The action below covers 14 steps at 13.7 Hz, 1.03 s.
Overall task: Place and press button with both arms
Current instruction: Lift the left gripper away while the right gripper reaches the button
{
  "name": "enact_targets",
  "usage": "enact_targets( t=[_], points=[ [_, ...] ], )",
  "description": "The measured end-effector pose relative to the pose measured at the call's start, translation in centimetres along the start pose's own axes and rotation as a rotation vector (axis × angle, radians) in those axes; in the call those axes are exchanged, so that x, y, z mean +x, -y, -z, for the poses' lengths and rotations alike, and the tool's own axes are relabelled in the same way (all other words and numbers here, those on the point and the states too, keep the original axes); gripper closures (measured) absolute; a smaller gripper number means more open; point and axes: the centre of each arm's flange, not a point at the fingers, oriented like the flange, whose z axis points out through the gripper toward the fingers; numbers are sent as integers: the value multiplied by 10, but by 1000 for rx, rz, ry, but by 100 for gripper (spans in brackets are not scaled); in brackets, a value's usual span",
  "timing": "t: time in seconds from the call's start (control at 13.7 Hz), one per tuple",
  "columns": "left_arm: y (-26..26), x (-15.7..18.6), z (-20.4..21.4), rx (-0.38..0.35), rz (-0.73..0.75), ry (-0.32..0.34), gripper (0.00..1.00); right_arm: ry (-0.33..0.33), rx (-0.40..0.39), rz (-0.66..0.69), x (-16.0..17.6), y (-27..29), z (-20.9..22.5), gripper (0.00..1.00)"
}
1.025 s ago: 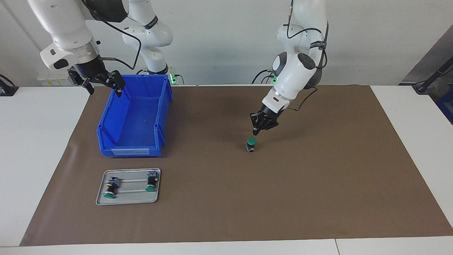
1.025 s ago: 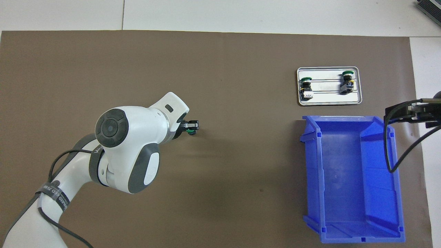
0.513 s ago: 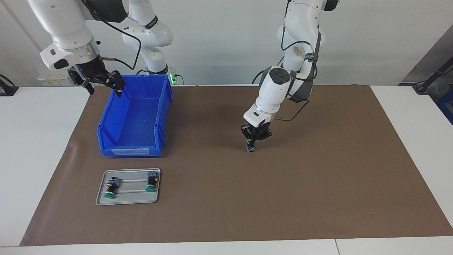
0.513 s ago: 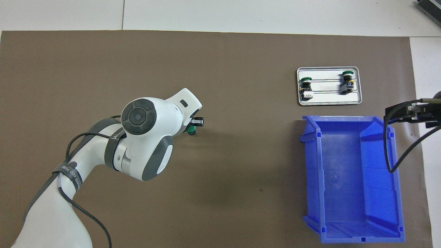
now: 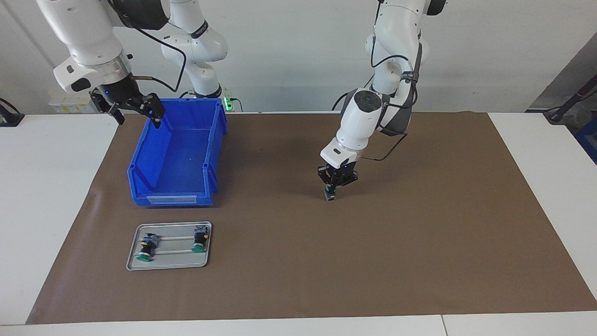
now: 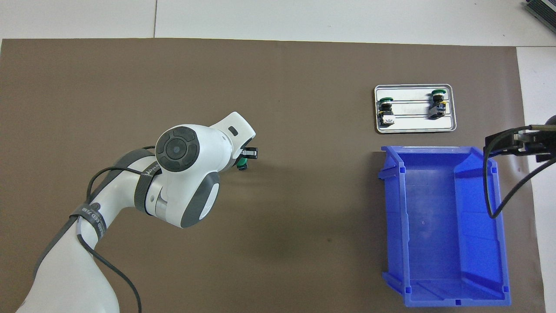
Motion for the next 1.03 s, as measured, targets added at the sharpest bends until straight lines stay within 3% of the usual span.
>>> enact_targets(
  t=[0.37,0.44,0.66,1.03],
  points=[
    [-4,7,23,38,-4,114,99,0,0,0,0,0,0,0],
    [-3,9,31,43,-3,124,93,0,0,0,0,0,0,0],
    [21,16,58,79,10,133,61,-18,2,4,2,2,2,0],
    [124,34,115,141,-51,152,4,-55,6,38,3,25,6,0]
  ],
)
